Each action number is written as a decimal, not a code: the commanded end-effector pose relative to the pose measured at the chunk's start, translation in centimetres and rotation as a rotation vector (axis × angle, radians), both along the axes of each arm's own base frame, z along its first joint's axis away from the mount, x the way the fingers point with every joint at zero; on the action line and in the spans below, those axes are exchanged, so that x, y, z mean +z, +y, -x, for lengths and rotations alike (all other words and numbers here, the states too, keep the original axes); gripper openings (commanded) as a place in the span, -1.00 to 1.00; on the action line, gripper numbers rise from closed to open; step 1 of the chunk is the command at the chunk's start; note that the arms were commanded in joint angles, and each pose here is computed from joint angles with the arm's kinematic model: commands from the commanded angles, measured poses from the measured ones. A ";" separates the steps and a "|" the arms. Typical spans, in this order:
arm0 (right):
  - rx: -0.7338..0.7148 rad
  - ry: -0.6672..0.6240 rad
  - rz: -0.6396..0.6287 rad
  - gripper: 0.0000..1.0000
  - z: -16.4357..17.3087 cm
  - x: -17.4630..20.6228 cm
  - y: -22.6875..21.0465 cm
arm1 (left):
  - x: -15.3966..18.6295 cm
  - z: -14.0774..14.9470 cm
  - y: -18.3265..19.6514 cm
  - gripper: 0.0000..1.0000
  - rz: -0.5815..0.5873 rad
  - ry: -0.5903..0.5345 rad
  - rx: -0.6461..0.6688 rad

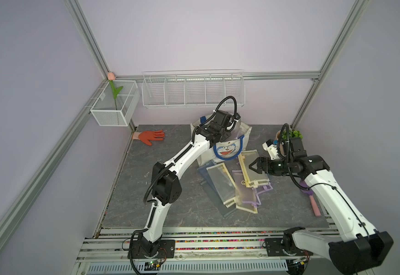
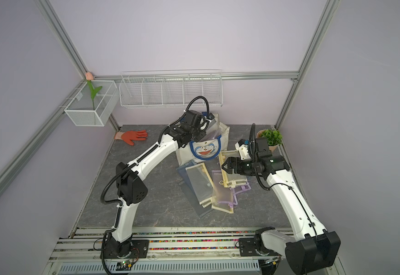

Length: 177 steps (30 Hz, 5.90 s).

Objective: Put the pencil pouch into the canvas bag
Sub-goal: Place the pencil pouch in the canvas bag, then pick up the pencil pouch, then place the pencil pouch in the canvas bag.

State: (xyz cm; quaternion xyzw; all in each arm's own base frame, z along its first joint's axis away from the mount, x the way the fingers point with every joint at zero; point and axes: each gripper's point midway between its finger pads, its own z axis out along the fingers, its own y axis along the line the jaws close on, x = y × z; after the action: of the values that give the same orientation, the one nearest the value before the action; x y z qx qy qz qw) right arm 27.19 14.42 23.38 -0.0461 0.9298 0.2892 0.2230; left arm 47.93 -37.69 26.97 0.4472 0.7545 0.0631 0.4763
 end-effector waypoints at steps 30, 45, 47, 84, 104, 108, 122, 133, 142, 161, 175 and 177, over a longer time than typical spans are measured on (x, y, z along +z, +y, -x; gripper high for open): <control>0.212 0.188 -0.055 0.98 -3.6 -10.4 9.1 | -7.2 19.4 6.4 0.09 1.100 0.756 0.396; 0.262 0.298 -0.040 0.35 -4.7 -17.5 11.3 | -16.1 15.3 5.9 -0.19 1.192 0.894 0.585; 0.260 0.311 -0.030 0.29 -4.5 -18.2 11.2 | -16.9 15.6 6.3 -0.19 1.193 0.900 0.611; 0.334 0.395 0.081 -0.10 0.0 -22.2 11.4 | -20.2 20.7 8.3 -0.16 1.216 0.946 0.652; 0.355 0.171 0.045 0.77 1.1 -10.0 10.9 | -5.5 22.5 11.3 -1.00 0.977 0.640 0.387; 0.337 0.099 0.048 0.92 1.5 -6.3 10.0 | -0.1 22.3 11.8 -1.00 0.871 0.516 0.283; 0.228 0.035 0.017 0.85 1.4 -2.5 6.7 | 17.3 10.1 7.2 -1.00 0.446 -0.108 0.029; 0.189 0.039 0.018 0.87 1.3 -2.2 5.4 | 13.5 0.0 1.4 -1.00 0.084 -0.356 0.082; 0.180 0.062 0.013 0.88 1.2 -2.7 5.4 | 4.8 -0.5 0.3 -1.00 -0.133 -0.277 0.062; 0.176 0.046 0.020 0.90 0.8 -2.1 5.2 | 1.4 0.7 -1.2 -0.58 -0.057 -0.060 -0.005; 0.173 0.025 0.029 0.90 0.8 -1.9 4.8 | 8.5 8.5 1.5 -0.10 0.254 0.057 0.104; 0.178 0.033 0.021 0.90 0.9 -2.3 5.0 | 8.4 11.2 2.3 0.07 0.364 0.138 0.101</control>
State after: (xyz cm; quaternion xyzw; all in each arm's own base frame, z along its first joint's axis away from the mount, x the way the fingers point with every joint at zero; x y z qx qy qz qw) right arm 26.59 19.52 21.29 -0.1215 0.9305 0.2956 0.1788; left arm 40.57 -36.82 32.21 0.3848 0.7833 0.0155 0.4881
